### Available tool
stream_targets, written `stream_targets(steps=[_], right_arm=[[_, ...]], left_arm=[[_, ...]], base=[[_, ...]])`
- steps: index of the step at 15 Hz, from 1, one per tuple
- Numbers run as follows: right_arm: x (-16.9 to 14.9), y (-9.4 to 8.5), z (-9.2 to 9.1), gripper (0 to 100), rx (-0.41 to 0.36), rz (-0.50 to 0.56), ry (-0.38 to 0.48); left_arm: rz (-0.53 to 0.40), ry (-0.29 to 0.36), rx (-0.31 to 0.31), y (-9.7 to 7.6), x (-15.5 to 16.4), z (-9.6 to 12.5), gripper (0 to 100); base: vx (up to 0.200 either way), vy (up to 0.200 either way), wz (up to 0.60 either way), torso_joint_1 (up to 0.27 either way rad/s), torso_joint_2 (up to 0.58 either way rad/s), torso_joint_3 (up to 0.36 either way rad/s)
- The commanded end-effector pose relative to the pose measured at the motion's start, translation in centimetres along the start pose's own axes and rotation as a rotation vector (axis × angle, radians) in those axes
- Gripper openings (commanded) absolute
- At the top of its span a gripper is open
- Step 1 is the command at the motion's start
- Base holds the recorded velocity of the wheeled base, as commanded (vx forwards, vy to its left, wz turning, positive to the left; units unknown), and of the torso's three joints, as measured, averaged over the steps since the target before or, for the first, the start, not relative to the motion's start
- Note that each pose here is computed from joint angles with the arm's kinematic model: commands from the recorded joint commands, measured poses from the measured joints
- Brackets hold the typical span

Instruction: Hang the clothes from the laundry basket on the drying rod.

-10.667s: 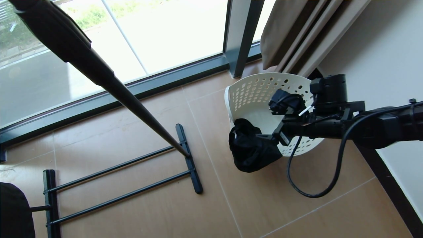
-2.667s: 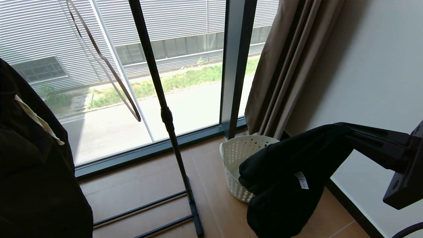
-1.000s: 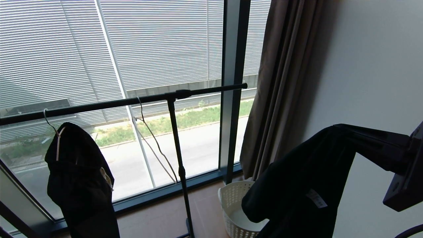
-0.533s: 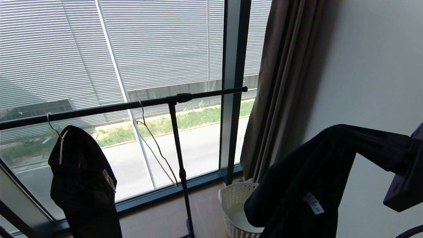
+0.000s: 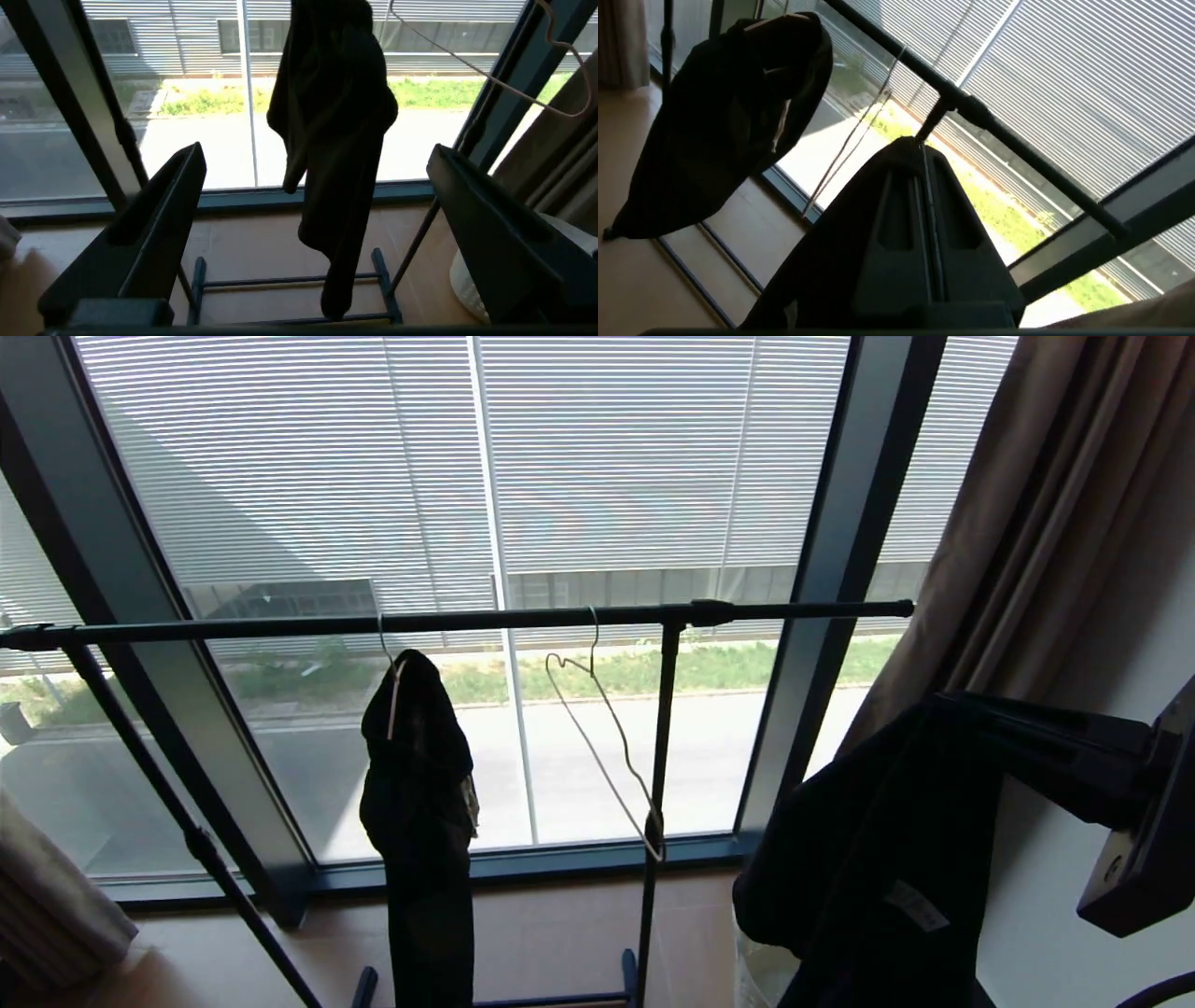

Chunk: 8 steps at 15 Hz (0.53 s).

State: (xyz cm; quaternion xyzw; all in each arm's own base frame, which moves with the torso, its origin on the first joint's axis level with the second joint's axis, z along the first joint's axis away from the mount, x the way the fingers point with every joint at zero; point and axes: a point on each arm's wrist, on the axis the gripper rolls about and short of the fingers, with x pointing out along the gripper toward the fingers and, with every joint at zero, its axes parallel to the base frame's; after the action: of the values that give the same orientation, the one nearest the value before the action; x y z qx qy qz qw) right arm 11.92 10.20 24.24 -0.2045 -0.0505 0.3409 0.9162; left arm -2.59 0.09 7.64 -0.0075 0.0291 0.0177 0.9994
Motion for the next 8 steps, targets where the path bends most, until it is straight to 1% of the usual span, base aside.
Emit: stream_targets(steps=[1,8], right_arm=[[0.05,0.04,-0.07,0,0.0,0.002,0.003],[0.05,0.03,-0.06,0,0.0,0.0,0.003]], left_arm=[[0.0,0.0,-0.001,0.0,0.0,0.0,100],[-0.001,0.0,0.001,0.0,0.0,0.0,100]], base=[[0.0,0.0,0.0,0.0,0.0,0.0],[0.0,0.0,0.0,0.0,0.0,0.0]])
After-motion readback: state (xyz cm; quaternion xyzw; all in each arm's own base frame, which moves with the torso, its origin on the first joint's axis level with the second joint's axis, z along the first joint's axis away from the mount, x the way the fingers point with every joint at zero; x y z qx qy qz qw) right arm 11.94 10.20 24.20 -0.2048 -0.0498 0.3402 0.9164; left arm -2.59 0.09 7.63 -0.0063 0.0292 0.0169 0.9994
